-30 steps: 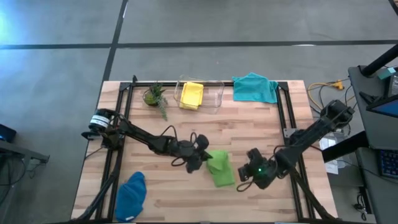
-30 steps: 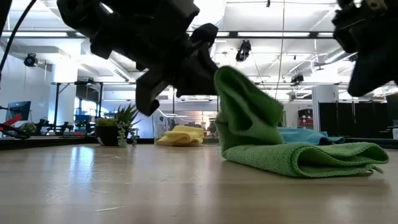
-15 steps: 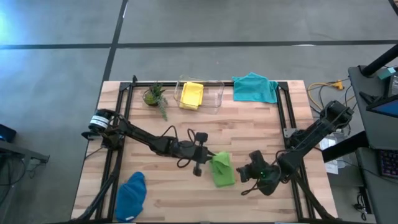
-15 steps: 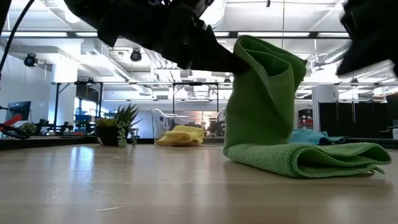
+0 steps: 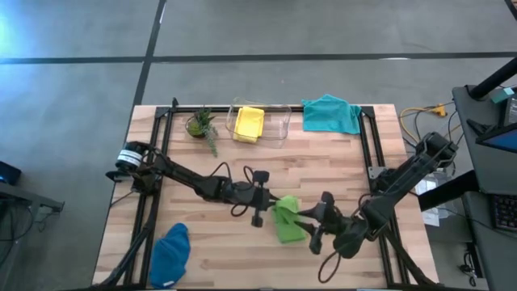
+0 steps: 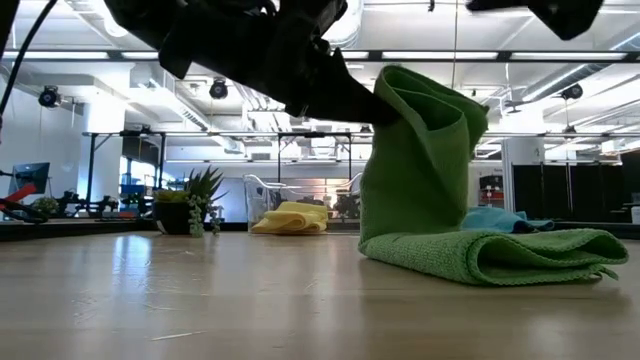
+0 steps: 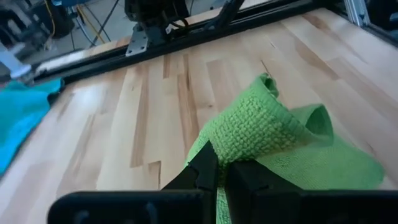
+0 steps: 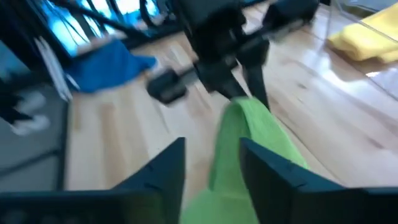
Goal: Fold microfiber towels
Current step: Fold the green towel
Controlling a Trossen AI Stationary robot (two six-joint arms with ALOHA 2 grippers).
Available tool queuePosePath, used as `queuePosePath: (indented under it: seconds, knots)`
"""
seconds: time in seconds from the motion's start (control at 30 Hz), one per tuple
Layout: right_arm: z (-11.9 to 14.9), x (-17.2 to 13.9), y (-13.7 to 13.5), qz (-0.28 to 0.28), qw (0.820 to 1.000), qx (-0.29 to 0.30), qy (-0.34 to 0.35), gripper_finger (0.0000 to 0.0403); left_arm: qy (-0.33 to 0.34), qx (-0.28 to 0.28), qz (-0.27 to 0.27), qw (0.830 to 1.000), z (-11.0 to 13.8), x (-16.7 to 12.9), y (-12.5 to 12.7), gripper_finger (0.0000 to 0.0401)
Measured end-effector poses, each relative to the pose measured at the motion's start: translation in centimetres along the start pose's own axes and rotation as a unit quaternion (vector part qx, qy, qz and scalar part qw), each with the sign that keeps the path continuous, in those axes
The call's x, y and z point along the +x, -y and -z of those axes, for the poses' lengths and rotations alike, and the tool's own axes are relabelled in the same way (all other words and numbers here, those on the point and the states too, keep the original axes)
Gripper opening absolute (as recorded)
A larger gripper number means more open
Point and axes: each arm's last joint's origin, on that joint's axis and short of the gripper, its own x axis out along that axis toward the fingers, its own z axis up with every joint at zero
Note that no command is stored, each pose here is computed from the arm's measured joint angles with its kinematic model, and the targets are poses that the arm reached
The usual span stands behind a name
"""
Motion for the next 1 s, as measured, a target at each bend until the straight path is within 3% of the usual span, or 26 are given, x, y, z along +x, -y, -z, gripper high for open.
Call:
queuePosePath:
  seconds: [0.17, 0.5, 0.8, 1.0]
  knots:
    - [1.9, 0.7, 0.4, 0.028, 0.998, -0.057, -0.027, 0.0229, -0.003, -0.055, -0.006, 0.998, 0.2, 0.1, -0.5, 0.0]
    - [6.1, 3.4, 1.1, 0.101, 0.984, -0.143, -0.043, 0.0367, -0.003, -0.084, -0.006, 0.996, 0.2, 0.1, -0.5, 0.0]
    - [8.3, 5.8, 1.0, 0.143, 0.973, -0.175, -0.043, 0.0382, 0.003, -0.126, -0.01, 0.992, 0.0, 0.2, -0.9, 0.0]
    - [8.1, 8.1, 1.2, 0.192, 0.965, -0.18, -0.02, 0.0382, 0.002, -0.138, -0.013, 0.99, 0.0, 0.2, -1.1, 0.0]
